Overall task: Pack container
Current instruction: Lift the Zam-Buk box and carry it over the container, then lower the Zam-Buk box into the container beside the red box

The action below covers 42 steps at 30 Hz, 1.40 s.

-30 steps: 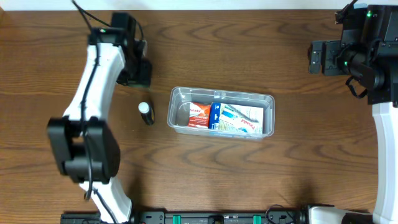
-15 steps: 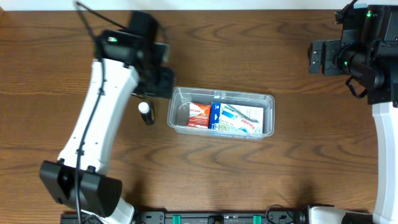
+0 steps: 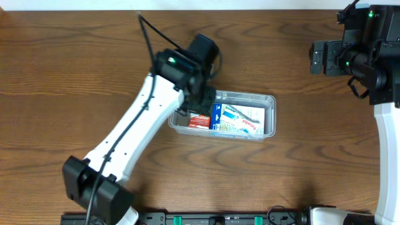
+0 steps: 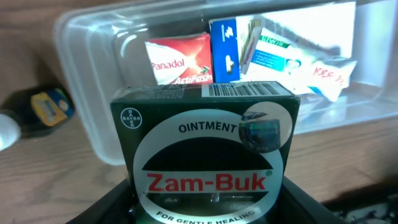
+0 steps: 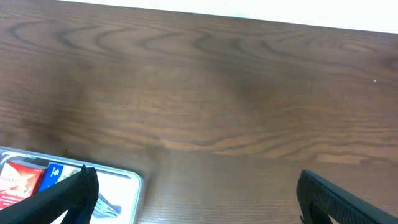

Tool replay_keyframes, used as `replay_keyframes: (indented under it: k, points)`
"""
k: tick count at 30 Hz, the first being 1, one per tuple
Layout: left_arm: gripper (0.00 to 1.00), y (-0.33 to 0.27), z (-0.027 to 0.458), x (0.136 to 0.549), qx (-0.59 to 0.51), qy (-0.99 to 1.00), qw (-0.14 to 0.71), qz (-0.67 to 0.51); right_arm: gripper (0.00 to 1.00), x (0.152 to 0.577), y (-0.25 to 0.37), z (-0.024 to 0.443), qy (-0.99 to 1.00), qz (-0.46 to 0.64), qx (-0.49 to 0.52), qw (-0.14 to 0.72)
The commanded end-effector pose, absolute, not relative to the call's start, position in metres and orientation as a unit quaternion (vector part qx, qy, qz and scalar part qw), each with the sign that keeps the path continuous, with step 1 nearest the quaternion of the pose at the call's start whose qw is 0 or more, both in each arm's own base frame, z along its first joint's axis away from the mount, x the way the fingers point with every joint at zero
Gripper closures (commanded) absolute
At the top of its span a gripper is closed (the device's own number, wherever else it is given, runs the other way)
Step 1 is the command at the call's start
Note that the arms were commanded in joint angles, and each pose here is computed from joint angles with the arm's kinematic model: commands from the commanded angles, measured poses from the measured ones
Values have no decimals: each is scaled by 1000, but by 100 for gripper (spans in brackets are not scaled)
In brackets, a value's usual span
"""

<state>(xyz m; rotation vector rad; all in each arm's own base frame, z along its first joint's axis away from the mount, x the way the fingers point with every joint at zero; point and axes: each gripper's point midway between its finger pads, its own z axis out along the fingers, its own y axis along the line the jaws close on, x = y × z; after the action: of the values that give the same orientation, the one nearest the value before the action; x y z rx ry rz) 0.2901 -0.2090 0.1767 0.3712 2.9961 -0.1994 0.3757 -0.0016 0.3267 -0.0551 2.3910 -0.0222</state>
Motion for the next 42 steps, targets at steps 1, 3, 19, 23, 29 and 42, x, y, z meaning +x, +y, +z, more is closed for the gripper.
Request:
replay_keyframes:
  k: [1,3,19,23,29,42]
  points:
    - [42,-210,153,287,99,994,39,-38,1,376,-5,327,930,-10,-10,367]
    - [42,-213,142,287,94,994,35,-36,1,376,-5,327,930,-10,-10,367]
    - [42,-224,87,303,80,996,22,-29,1,376,-5,327,930,-10,-10,367]
    - [42,-222,75,302,80,997,9,-16,1,376,-5,327,930,-10,-10,366]
    - [42,-213,69,308,82,996,18,14,1,376,-5,327,930,-10,-10,366]
    - [41,-212,68,308,91,996,18,17,1,376,-5,327,930,-10,-10,366]
